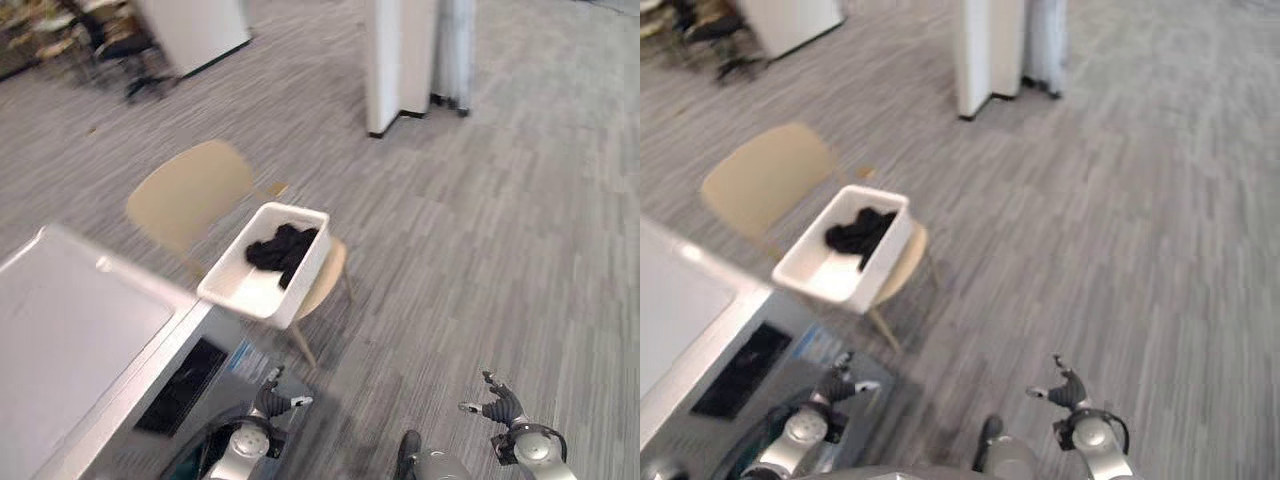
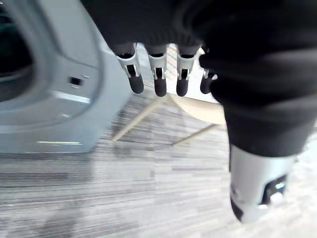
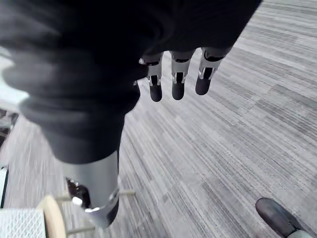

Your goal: Grab the laundry basket,head to the washer,open it,put in the laundry and shut it.

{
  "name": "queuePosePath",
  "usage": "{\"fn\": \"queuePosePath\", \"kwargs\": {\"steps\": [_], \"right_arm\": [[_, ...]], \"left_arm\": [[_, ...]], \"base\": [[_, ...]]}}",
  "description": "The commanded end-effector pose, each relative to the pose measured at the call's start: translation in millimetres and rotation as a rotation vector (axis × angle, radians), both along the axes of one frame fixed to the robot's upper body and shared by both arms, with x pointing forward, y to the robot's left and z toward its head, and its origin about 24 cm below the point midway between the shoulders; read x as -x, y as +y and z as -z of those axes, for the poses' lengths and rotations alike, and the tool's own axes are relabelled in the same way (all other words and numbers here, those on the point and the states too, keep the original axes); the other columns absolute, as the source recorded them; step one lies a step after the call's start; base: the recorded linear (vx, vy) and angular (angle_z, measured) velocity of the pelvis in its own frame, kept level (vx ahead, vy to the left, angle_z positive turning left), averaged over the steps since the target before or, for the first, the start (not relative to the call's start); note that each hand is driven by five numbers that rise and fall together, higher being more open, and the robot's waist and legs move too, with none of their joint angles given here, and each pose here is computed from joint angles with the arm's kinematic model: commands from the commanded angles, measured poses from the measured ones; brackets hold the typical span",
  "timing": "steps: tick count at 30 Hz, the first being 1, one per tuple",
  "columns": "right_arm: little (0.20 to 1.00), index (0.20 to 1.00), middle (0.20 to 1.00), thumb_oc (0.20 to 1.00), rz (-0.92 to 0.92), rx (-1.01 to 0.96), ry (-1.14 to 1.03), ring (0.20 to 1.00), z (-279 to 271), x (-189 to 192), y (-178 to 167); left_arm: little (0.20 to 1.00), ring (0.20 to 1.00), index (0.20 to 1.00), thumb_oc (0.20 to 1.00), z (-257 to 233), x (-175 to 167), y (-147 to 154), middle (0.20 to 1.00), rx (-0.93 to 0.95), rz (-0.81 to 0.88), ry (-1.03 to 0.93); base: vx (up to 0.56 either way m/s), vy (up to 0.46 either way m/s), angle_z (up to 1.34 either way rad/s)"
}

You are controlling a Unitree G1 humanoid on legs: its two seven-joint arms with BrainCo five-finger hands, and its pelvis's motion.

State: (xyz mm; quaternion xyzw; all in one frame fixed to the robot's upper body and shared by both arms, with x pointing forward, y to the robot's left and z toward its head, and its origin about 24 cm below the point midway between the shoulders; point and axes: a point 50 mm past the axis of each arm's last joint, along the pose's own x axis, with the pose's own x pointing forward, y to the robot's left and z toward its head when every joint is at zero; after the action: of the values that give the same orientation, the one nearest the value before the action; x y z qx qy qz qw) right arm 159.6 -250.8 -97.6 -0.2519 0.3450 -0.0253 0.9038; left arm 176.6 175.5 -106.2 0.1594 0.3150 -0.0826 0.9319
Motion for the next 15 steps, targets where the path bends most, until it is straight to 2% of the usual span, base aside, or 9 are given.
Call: {"fn": "queuePosePath", "kwargs": {"steps": [1,8,15], "right_arm": [[1.0,1.0,1.0,1.0,-0.043,0.007,-0.132,1.0,-20,-28,5],[1.0,1.0,1.0,1.0,-0.062,0.022,-0.11,1.0,-16,-28,7],[1.0,1.0,1.0,1.0,-0.063,-0.014,-0.096,1.0,-10,-21,17]], "left_arm": [[1.0,1.0,1.0,1.0,-21,-25,-7,1.0,0.035,-0.011,-0.144],[1.0,1.0,1.0,1.0,-14,-17,-6,1.0,0.04,-0.038,-0.109],[1.0,1.0,1.0,1.0,-13,-11,7,1.0,0.015,-0.06,-0.093]], "base": [[0.2,0.001,-0.66],[0.2,-0.007,-0.58],[0.36,0.052,0.05]]}}
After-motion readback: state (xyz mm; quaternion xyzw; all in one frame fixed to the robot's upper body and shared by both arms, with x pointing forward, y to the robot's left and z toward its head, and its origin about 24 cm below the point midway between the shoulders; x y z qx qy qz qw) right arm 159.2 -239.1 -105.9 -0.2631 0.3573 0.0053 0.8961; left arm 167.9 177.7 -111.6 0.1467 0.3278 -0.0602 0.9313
